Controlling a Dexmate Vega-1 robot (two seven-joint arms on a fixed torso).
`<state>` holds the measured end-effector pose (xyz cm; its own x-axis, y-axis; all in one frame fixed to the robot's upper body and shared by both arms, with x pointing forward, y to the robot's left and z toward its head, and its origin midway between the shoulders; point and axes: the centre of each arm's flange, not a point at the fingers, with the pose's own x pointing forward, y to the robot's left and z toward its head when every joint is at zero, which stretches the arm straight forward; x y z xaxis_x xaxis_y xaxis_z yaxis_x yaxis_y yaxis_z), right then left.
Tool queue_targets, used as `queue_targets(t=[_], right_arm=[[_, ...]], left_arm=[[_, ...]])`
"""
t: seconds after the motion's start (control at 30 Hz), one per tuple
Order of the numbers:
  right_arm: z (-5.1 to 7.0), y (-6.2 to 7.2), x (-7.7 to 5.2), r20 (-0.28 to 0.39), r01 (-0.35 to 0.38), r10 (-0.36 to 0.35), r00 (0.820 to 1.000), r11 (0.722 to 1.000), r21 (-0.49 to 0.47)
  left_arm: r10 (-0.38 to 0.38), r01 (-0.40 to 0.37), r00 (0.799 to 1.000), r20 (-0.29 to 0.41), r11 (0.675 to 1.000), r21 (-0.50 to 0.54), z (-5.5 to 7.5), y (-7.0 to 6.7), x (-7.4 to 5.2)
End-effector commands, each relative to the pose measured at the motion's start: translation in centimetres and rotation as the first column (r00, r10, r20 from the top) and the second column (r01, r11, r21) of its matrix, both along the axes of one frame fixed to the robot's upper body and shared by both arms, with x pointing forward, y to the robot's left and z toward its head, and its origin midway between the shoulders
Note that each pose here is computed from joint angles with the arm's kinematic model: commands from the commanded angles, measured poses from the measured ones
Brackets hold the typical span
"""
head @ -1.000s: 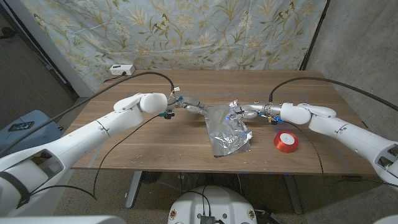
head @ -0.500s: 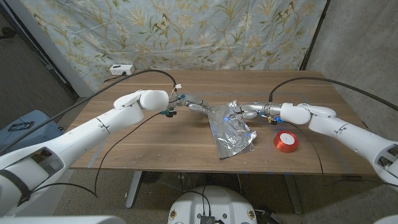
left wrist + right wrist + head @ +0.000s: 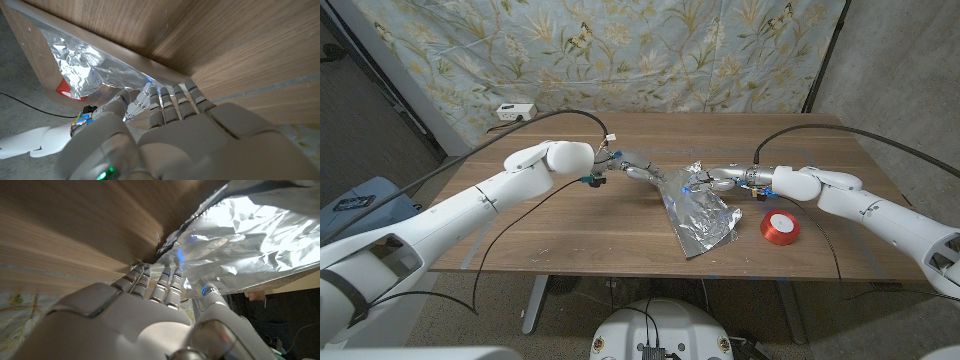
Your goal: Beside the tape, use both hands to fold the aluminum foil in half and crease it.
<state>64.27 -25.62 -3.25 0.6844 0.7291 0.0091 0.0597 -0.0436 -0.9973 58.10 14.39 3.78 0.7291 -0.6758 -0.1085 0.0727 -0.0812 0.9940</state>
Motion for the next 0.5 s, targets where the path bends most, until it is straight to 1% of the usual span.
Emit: queue_targets(t=[0.03,0.1,0.17,0.23,0.3,0.4,0.5], right_arm=[[0.1,-0.2,0.0,0.001,0.003,-0.003,1.000,1.000,0.004],[0.1,-0.2,0.0,0.000,0.004,-0.004,1.000,1.000,0.003],[0.1,-0.2,0.0,0.000,0.002,-0.002,1.000,1.000,0.002],[0.1,-0.2,0.1,0.001,0.001,-0.001,1.000,1.000,0.001],[0.1,-0.2,0.1,-0.001,0.000,0.000,1.000,1.000,-0.001],[0.0,-0.2,0.2,-0.004,-0.001,0.001,1.000,1.000,-0.002],[0.0,-0.1,0.2,-0.004,-0.003,0.003,1.000,1.000,0.000]], left_arm=[[0.048,-0.048,0.999,0.005,0.998,-0.031,1.3,1.5,-1.5],[0.051,-0.051,0.999,-0.001,0.998,-0.033,1.3,1.6,-1.7],[0.048,-0.048,0.999,0.001,0.998,-0.047,1.5,1.7,-2.2],[0.047,-0.046,0.999,0.002,0.998,-0.050,1.5,1.7,-2.3],[0.039,-0.039,0.999,0.002,0.998,-0.049,1.4,1.3,-2.3],[0.025,-0.026,1.000,-0.011,0.999,-0.044,0.8,0.7,-2.1],[0.014,-0.014,1.000,-0.012,1.000,-0.018,0.4,0.1,-2.0]])
